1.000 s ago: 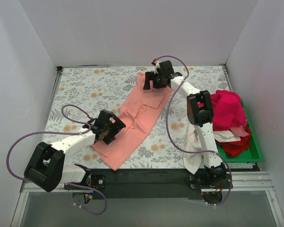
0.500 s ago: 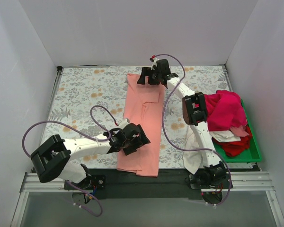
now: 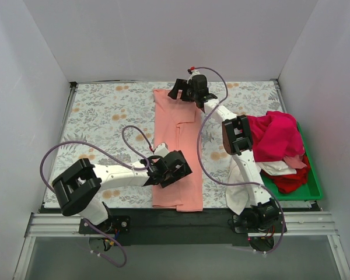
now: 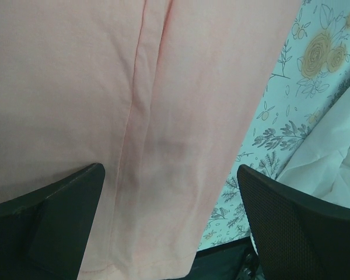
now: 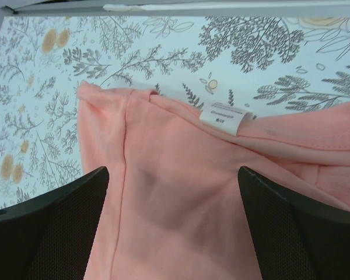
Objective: Fold and stack the t-shirts
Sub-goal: Fold the tshirt
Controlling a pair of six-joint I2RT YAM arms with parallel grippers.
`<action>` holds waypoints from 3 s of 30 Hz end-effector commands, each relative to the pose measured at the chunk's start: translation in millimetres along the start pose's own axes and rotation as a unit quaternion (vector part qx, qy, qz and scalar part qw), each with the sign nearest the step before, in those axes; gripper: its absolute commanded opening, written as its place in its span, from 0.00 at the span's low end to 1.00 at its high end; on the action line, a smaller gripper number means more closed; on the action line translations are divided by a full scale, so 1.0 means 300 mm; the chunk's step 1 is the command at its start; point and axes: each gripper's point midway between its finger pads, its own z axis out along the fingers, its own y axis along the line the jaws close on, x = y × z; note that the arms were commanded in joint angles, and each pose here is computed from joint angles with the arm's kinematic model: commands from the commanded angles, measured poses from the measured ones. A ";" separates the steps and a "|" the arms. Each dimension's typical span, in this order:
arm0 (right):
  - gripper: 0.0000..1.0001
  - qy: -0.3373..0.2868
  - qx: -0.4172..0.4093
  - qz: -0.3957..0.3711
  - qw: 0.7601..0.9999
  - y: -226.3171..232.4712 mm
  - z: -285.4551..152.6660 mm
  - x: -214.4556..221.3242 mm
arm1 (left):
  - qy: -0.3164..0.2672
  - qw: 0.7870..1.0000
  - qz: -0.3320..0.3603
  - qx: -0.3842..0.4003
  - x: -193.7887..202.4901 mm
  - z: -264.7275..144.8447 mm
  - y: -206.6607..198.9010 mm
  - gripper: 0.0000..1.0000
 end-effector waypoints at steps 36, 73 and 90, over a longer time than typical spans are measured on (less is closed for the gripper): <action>0.98 0.114 0.137 -0.108 0.978 0.259 -1.058 0.479 | 0.086 0.989 0.099 -0.066 0.094 -0.261 0.422 0.46; 0.33 0.399 0.036 -0.173 0.900 0.382 -1.506 1.213 | 0.093 0.994 0.052 -0.016 0.127 -0.266 0.435 0.00; 0.01 0.207 0.088 -0.228 0.947 0.470 -1.317 0.831 | -0.036 0.994 0.092 0.038 -0.080 -0.274 0.192 0.00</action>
